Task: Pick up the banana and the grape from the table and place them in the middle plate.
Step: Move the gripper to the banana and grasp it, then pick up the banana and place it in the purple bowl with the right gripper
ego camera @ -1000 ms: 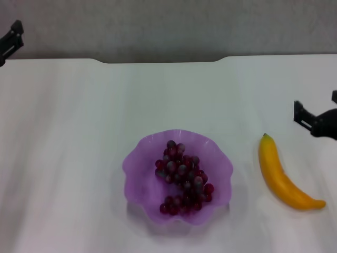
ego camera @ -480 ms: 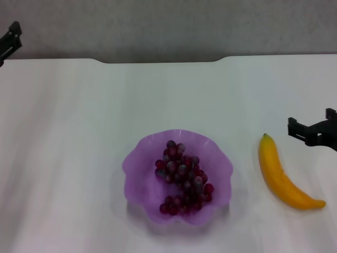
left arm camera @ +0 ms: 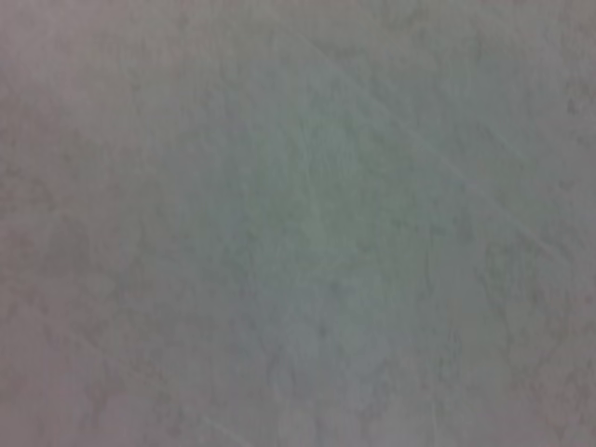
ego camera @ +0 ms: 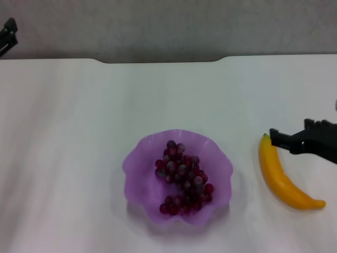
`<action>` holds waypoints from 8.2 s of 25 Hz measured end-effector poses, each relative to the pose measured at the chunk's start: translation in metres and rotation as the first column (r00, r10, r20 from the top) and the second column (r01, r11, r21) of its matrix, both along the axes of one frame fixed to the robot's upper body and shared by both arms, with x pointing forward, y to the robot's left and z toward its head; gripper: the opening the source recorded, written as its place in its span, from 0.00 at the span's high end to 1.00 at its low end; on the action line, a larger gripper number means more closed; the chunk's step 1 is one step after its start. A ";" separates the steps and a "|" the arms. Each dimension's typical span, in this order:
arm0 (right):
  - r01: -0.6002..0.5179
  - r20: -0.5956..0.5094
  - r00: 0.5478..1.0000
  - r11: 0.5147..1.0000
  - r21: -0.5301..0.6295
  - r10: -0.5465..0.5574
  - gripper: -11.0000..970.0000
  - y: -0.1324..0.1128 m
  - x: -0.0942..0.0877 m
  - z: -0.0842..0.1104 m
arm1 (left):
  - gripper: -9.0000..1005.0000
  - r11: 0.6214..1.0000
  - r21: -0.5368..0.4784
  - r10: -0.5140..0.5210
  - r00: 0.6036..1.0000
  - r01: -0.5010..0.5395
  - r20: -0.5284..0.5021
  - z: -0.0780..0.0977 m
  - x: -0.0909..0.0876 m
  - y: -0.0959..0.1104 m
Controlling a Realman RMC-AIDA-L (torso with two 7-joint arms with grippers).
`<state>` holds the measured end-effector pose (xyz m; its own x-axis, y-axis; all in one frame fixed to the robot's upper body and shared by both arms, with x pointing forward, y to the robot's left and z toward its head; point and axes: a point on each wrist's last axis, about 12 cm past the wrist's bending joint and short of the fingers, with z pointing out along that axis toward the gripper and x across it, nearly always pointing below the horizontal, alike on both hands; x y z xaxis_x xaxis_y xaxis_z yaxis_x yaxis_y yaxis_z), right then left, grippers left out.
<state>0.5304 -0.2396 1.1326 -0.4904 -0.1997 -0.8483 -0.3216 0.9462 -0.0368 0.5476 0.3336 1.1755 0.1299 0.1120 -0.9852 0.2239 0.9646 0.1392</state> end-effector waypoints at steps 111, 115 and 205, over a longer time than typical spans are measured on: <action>0.019 -0.250 0.966 0.988 -0.153 -0.058 0.18 0.007 0.040 -0.094 | 0.12 1.000 0.007 -0.004 1.000 0.003 0.024 0.009 -0.010 -0.001; 0.020 -0.238 0.970 0.989 -0.144 -0.055 0.38 0.008 0.041 -0.093 | 0.12 1.000 0.007 -0.002 1.000 0.002 0.024 0.009 -0.010 0.000; -0.511 0.084 0.820 0.791 -0.335 0.566 0.42 0.123 -0.020 0.020 | 0.12 1.000 0.012 0.000 1.000 0.000 0.024 0.010 -0.017 0.000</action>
<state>0.5103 -0.1169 1.1524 -0.0833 -0.6324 -0.7702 -0.7382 0.5583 -0.3786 0.5310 0.3339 1.1852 0.1534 0.1236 -0.9804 0.2207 0.9628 0.1559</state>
